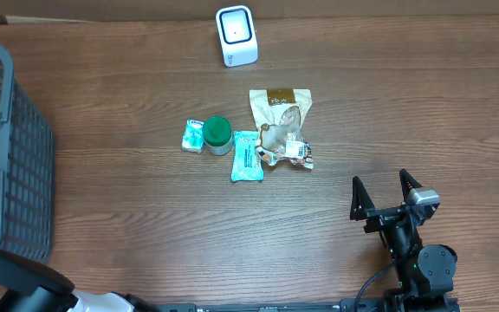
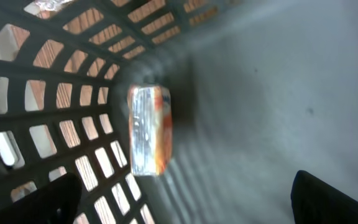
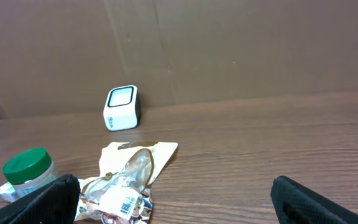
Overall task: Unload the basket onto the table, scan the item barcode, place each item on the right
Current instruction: 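Reach into the basket and grasp the orange snack pack with left gripper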
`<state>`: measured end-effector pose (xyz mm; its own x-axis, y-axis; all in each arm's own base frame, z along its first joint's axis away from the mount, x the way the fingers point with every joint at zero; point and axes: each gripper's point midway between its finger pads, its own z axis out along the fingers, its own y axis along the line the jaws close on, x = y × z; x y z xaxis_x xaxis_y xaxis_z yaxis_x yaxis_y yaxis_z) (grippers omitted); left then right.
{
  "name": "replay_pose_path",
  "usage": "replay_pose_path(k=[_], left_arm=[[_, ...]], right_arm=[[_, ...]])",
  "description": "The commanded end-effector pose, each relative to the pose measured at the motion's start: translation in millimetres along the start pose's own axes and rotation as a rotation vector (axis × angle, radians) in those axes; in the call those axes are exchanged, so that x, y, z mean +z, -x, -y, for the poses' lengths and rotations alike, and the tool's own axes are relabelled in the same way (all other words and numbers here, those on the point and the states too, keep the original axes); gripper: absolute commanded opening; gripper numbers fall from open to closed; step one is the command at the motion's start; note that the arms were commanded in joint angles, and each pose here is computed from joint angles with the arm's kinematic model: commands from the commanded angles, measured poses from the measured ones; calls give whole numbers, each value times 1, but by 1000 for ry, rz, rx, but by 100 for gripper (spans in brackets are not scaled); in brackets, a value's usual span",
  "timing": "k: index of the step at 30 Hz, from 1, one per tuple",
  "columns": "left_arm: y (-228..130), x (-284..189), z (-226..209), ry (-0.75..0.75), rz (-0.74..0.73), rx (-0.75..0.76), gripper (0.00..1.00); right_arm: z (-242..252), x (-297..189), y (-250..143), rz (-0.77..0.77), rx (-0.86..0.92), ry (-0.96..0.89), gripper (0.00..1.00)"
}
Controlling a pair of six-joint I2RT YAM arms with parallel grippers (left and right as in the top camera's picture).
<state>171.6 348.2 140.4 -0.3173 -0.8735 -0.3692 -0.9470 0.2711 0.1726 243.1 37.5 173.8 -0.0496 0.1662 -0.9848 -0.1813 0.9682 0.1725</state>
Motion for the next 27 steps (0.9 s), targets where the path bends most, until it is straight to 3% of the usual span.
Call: replay_pose_path(k=[1, 5, 17, 20, 21, 22, 27], left_arm=[[-4, 14, -15, 51, -3, 6, 92], [-15, 38, -27, 62, -51, -21, 90], [-25, 85, -20, 50, -141, -21, 57], [-26, 90, -19, 50, -147, -20, 34], [-26, 89, -19, 50, -147, -20, 15], [-25, 88, -19, 46, -146, -21, 4], [-7, 59, 11, -116, -151, -26, 4]], right_arm=[[3, 0, -2, 4, 3, -12, 100], [3, 0, -2, 4, 3, -12, 100], [3, 0, -2, 4, 3, -12, 100], [3, 0, -2, 4, 3, -12, 100], [3, 0, -2, 4, 3, -12, 100], [3, 0, -2, 4, 3, -12, 100], [3, 0, -2, 4, 3, -12, 100]])
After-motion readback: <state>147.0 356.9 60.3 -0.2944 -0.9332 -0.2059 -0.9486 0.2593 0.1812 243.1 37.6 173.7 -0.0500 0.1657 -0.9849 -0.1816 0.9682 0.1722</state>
